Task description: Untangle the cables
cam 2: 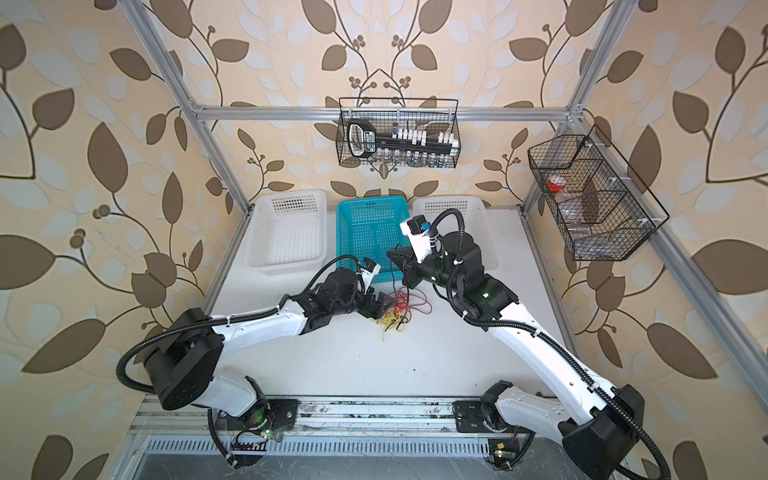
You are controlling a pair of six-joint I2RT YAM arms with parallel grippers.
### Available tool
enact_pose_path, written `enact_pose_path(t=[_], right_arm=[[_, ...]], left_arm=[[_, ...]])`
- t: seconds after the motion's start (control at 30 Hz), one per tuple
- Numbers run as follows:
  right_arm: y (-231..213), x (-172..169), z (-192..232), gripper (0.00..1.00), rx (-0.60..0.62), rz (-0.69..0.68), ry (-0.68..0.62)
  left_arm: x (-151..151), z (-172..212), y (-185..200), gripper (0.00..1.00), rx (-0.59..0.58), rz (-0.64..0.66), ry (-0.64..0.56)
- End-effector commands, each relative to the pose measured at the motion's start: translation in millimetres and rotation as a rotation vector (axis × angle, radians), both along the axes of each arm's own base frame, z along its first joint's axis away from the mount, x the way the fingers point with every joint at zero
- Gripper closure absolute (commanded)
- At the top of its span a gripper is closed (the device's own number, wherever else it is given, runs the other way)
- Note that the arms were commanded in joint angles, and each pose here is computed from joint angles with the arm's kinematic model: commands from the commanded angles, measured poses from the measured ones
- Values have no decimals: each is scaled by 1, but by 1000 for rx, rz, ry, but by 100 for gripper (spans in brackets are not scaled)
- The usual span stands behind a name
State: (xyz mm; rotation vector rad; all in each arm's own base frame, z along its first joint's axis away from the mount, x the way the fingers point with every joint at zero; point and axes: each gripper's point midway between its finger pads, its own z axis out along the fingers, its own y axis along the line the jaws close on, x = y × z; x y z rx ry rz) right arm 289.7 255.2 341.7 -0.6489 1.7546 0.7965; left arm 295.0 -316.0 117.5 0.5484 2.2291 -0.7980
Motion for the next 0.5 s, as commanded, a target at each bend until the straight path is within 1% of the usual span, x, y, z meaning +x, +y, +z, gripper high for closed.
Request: enact_pose_path(t=[0.0, 0.1, 0.17, 0.23, 0.33, 0.37, 0.4, 0.47], right_arm=[[10, -8, 28, 100, 26, 50, -65], [14, -12, 40, 100, 40, 63, -87], [16, -12, 49, 100, 52, 62, -101], [17, -13, 56, 100, 57, 61, -114], [16, -12, 62, 100, 59, 44, -135], [16, -10, 61, 100, 54, 36, -134], [15, -8, 58, 100, 44, 25, -131], [14, -1, 46, 100, 16, -5, -110]], left_arm=[[4, 23, -25, 15, -93, -44, -27], [5, 19, -29, 20, -92, -51, -18], [5, 17, -31, 26, -88, -56, -13], [4, 15, -30, 36, -78, -56, -11], [4, 14, -27, 58, -68, -47, -6], [4, 16, -27, 62, -69, -47, -6], [3, 19, -26, 64, -72, -45, -9], [3, 27, -25, 64, -81, -42, -21]])
